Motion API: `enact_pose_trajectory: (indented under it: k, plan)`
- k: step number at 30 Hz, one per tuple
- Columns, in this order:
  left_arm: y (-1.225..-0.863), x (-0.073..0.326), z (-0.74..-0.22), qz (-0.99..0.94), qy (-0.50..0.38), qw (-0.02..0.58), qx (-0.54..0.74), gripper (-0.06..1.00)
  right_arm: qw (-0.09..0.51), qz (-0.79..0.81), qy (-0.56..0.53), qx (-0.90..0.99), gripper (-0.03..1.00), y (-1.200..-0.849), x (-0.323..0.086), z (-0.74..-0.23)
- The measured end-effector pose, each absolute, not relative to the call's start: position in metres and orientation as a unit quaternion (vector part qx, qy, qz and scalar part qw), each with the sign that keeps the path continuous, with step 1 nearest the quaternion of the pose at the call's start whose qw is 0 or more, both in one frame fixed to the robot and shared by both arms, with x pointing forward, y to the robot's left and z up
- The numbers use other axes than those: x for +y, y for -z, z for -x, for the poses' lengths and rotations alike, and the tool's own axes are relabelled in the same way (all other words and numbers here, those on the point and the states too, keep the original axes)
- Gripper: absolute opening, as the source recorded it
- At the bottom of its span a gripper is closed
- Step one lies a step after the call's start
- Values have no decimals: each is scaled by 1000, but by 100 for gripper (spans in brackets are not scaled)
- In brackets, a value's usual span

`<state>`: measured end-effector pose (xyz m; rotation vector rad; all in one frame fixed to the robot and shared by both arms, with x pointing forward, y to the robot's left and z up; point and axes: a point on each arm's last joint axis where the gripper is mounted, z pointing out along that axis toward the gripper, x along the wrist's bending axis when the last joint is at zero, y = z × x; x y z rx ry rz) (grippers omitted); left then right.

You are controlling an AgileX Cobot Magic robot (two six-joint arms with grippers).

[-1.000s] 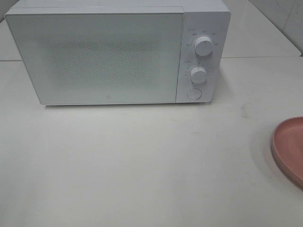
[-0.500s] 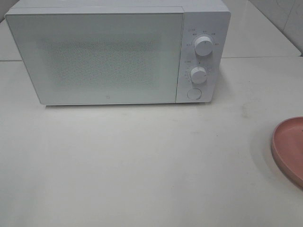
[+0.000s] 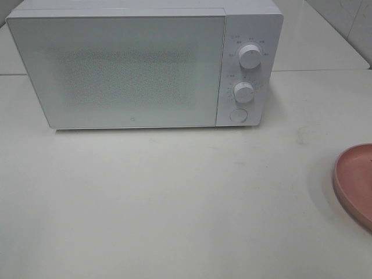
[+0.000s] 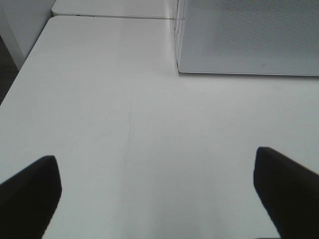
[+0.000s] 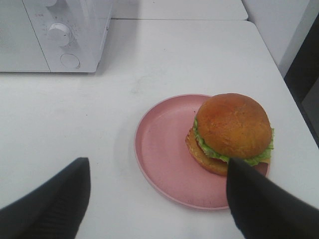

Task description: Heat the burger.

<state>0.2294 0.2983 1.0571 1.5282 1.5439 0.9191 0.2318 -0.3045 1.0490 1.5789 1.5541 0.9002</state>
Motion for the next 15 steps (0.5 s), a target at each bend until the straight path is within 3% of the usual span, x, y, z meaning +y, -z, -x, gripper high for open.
enact_pose_trajectory:
  k: [15]
  plan:
    - [-1057,298,-229,-599,-360,381,605,99,366,-614,-350,605,74,-1049,-305,-232]
